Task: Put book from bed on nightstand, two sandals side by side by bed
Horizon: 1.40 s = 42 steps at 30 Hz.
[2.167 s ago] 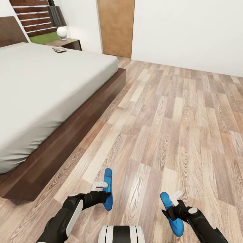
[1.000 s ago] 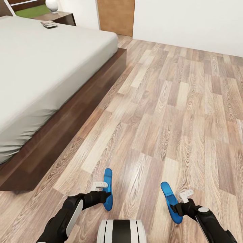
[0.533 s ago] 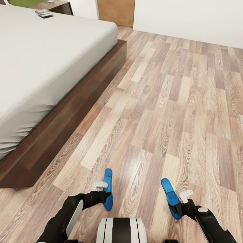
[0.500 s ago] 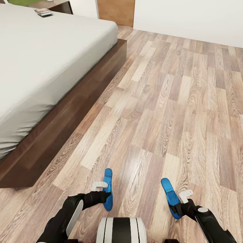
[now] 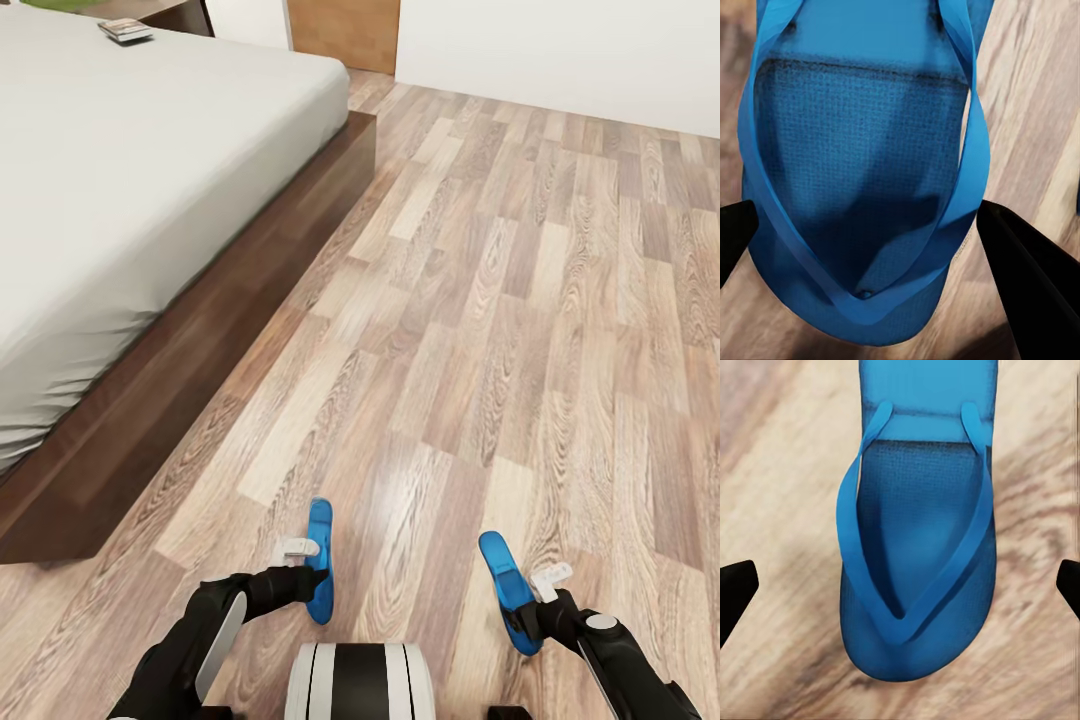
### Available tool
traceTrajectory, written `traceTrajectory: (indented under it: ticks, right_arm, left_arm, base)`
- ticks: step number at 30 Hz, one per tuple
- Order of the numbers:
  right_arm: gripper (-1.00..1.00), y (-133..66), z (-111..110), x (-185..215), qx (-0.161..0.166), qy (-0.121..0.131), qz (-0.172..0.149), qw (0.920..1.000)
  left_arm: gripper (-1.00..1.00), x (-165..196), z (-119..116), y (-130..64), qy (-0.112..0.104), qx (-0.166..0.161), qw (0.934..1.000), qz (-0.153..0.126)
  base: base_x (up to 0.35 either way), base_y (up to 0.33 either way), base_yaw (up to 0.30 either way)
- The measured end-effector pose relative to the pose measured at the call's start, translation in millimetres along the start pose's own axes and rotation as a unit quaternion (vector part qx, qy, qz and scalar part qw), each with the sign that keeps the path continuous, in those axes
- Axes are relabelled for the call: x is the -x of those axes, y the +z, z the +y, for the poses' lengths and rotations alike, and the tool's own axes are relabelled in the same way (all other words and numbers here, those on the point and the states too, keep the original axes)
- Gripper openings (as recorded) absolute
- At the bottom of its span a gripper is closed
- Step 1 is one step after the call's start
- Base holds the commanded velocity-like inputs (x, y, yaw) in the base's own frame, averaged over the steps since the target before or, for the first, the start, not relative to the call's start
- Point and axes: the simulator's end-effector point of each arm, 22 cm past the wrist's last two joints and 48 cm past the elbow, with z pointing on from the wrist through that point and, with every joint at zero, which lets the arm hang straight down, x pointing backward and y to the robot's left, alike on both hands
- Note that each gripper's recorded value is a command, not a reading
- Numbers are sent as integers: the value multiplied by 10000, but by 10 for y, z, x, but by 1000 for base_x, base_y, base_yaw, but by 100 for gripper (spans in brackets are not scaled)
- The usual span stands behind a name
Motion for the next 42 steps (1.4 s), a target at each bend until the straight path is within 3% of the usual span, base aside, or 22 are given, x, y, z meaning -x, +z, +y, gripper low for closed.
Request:
traceTrajectory:
  ticks: [24,42]
  right_arm:
    - [100,2,0,-2,1,1,3,10000]
    - [100,145,51,-226,68,15,248,9997]
  left_arm:
    - [-100,1,-12,7,-11,-10,10000,-4]
    - [-100,-211,103,149,-153,14,9997,212]
  base:
    - [55,33,0]
    - [0,0,0]
